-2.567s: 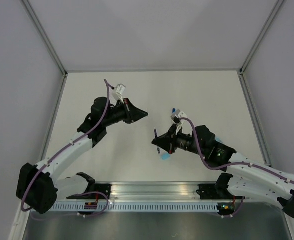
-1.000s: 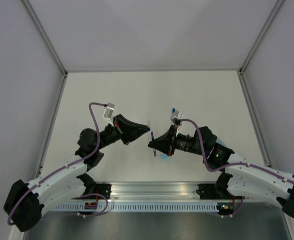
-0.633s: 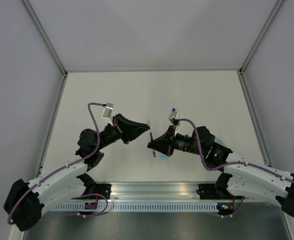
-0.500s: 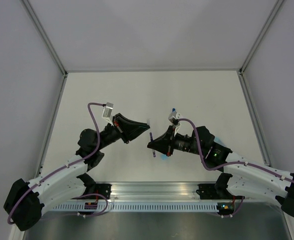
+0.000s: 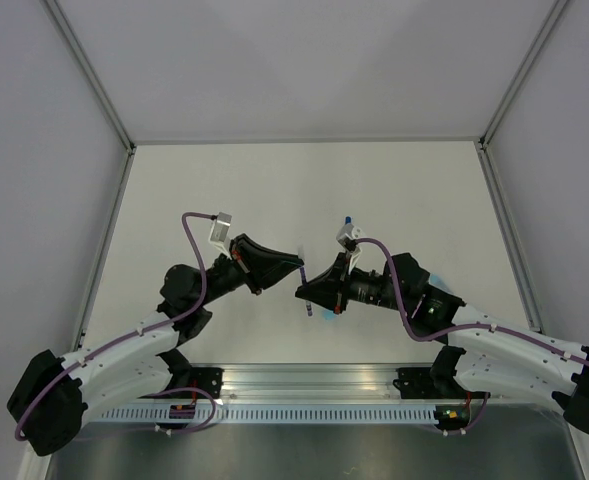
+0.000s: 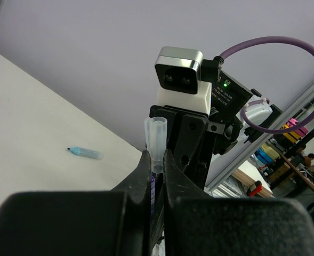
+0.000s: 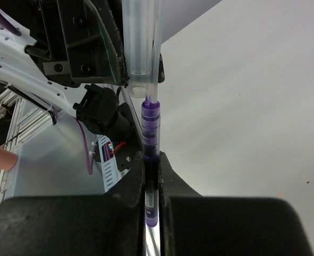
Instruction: Insert the pens into the pen caps
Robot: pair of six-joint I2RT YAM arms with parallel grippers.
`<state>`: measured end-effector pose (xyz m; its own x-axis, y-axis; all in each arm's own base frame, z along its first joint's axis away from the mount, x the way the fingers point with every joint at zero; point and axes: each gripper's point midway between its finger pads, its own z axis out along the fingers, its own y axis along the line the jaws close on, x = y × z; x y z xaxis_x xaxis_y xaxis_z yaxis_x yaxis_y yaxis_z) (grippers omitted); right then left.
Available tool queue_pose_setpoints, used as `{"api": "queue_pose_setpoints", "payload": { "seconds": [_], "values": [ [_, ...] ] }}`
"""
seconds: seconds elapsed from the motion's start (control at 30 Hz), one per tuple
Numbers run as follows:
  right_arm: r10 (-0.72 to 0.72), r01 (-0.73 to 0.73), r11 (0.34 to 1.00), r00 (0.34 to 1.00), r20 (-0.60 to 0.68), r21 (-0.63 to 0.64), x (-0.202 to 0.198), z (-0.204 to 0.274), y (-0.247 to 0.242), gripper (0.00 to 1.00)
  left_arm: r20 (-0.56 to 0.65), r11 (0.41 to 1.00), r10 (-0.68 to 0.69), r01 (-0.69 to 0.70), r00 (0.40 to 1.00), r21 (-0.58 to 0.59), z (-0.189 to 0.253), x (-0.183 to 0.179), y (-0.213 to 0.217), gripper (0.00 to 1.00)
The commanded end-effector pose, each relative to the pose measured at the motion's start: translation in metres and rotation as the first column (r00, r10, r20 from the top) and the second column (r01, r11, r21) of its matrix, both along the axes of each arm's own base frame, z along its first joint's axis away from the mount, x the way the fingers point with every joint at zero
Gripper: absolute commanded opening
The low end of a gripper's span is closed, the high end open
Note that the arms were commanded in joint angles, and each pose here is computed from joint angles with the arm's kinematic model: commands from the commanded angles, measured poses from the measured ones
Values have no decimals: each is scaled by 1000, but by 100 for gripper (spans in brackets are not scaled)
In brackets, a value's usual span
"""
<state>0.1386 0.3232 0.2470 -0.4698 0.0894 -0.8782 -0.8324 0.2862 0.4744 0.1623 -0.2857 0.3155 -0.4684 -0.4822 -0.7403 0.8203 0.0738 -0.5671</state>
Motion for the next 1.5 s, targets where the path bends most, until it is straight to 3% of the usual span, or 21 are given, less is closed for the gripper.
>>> {"api": "queue_pose_setpoints", "payload": {
  "seconds": [0.0,0.33,0.83,1.47],
  "values": [
    [-39,37,998,999,34,59,5,19,-3,0,22,999,-10,11,1000,-33,1,-8,1,2],
    [-58,55,996,997,42,67,6,22,-7,0,29,1000,18,-17,999,-18,-10,-6,4,2],
    [28,-30,998,999,27,53,-4,20,3,0,61,996,86,-84,994,-36,27,4,7,2],
    [42,-44,997,998,40,70,-9,26,0,0,69,993,117,-116,991,-11,19,9,9,2]
  ]
}}
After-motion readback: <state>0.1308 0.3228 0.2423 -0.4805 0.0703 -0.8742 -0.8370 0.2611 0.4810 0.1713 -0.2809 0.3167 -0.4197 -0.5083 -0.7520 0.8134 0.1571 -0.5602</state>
